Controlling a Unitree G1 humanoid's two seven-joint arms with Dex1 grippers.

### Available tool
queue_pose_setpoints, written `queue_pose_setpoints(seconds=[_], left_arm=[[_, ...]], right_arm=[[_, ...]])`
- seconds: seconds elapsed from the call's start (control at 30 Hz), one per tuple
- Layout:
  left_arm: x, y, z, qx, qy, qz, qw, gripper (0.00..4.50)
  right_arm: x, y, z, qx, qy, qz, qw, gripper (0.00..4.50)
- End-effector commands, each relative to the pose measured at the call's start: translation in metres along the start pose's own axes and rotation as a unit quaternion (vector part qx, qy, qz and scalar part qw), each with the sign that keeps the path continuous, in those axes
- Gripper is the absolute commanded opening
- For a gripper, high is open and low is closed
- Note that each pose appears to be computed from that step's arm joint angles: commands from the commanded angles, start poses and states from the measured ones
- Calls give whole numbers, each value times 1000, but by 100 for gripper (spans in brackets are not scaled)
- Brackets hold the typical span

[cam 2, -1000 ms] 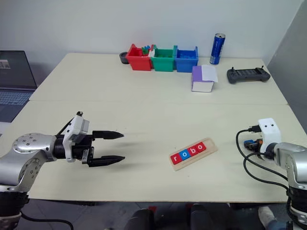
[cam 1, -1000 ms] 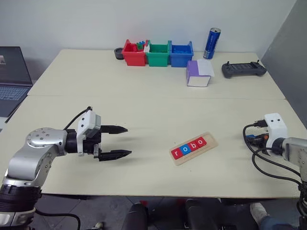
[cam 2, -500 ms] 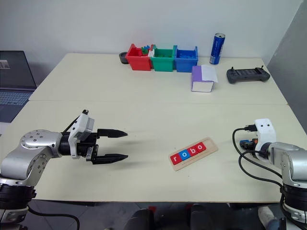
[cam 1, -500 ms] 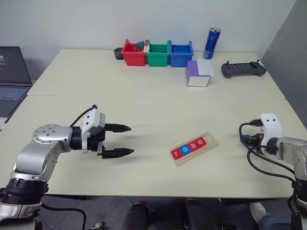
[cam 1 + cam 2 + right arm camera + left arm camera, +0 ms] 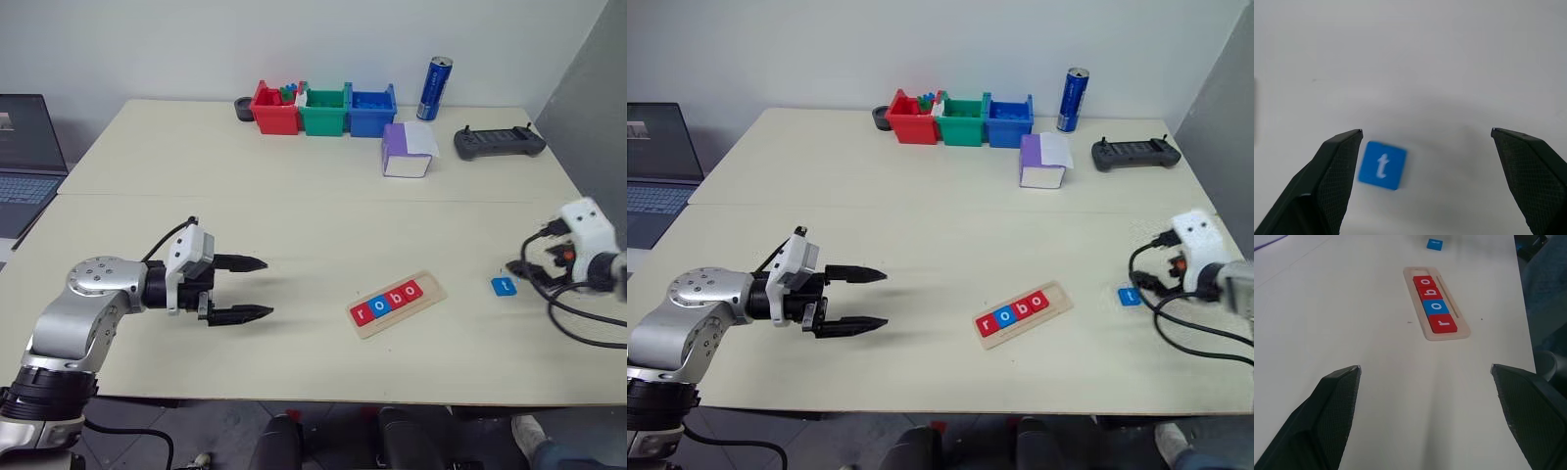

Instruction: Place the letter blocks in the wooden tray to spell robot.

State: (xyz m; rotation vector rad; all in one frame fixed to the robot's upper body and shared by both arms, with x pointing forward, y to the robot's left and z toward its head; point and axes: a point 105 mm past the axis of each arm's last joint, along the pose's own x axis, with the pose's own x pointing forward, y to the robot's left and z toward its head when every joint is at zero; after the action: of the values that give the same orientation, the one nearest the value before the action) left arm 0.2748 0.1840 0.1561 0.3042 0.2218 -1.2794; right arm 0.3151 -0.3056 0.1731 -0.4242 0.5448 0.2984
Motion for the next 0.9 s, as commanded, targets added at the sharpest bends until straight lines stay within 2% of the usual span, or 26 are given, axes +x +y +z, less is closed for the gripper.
queue_pose_setpoints(seconds=[0.03, 0.2, 0.33, 0.6, 0.77, 0.9], left_arm=[[-4, -2, 11, 22, -6, 7, 1000, 450], [-5, -3, 12, 22, -4, 7, 1000, 450], [-5, -5, 13, 22, -5, 6, 1000, 450], [-5, -5, 14, 22, -7, 14, 1000, 450], [-8, -6, 13, 21, -6, 23, 1000, 450], [-10, -9, 13, 18, -4, 30, 999, 450]], right_arm=[[4, 3, 0, -102, -36, 77, 991, 447], [5, 10, -14, -183, -28, 198, 963, 447], [5, 13, -16, -210, -17, 272, 939, 447], [19, 1, -30, -267, 50, 317, 909, 447], [27, 6, -30, -286, 45, 339, 895, 447], [35, 6, -33, -297, 51, 327, 896, 447]])
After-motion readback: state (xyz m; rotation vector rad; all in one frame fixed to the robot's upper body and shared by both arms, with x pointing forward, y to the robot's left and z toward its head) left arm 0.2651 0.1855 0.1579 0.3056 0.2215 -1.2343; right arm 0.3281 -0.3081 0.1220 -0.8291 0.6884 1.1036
